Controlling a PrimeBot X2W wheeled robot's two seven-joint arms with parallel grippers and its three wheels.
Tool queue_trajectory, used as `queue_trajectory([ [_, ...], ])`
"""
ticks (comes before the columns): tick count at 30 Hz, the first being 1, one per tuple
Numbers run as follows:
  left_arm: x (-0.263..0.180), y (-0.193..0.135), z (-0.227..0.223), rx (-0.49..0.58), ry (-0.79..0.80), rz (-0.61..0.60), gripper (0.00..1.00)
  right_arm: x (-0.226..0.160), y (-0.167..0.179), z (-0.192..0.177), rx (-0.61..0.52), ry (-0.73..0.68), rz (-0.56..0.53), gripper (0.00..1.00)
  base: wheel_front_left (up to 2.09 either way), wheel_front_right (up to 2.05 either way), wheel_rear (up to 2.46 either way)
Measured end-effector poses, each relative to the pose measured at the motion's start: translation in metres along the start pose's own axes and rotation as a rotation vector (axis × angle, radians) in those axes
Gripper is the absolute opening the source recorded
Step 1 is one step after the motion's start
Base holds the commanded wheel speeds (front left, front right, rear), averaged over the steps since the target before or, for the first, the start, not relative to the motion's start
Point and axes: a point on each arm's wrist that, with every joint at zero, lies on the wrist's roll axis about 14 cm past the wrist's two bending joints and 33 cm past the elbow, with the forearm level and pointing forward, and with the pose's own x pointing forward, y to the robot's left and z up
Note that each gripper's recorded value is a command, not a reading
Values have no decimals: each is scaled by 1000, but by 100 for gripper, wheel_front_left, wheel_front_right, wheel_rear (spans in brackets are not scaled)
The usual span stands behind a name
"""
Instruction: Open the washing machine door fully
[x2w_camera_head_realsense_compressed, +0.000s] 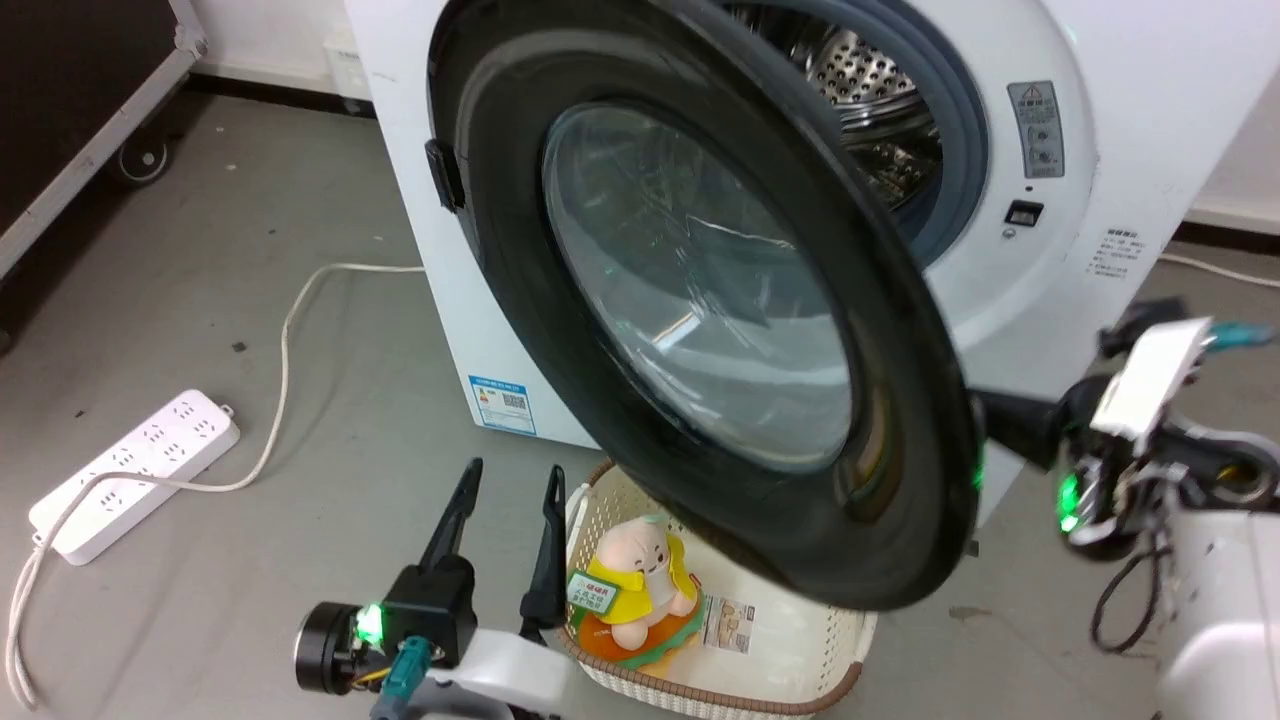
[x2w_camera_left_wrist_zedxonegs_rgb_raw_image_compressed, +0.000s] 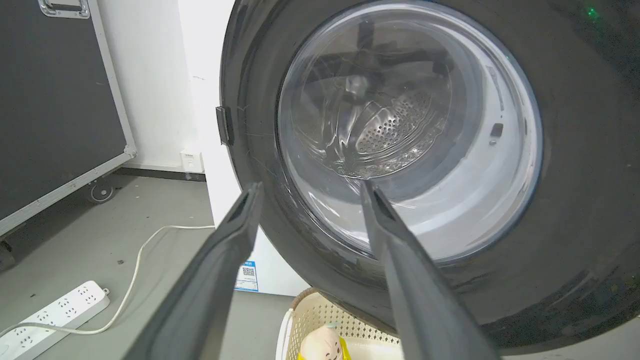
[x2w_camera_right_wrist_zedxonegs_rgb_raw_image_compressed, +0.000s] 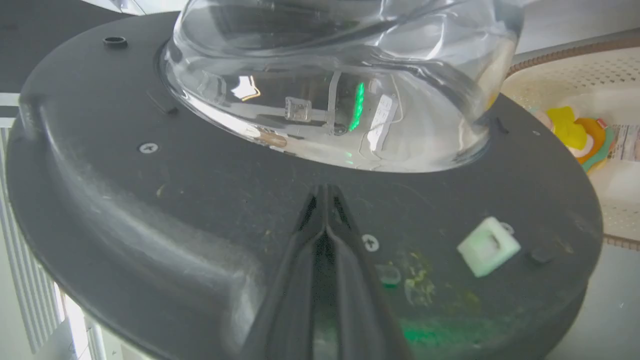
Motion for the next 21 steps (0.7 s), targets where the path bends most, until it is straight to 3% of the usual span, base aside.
queue_trajectory([
  [9,-24,4,-14,7,49,1,100,25,8,-68,0,165,92,0,0,0,0],
  [21,-52,31,-26,7,97,91,100,57,26,-160,-20,341,189,0,0,0,0],
])
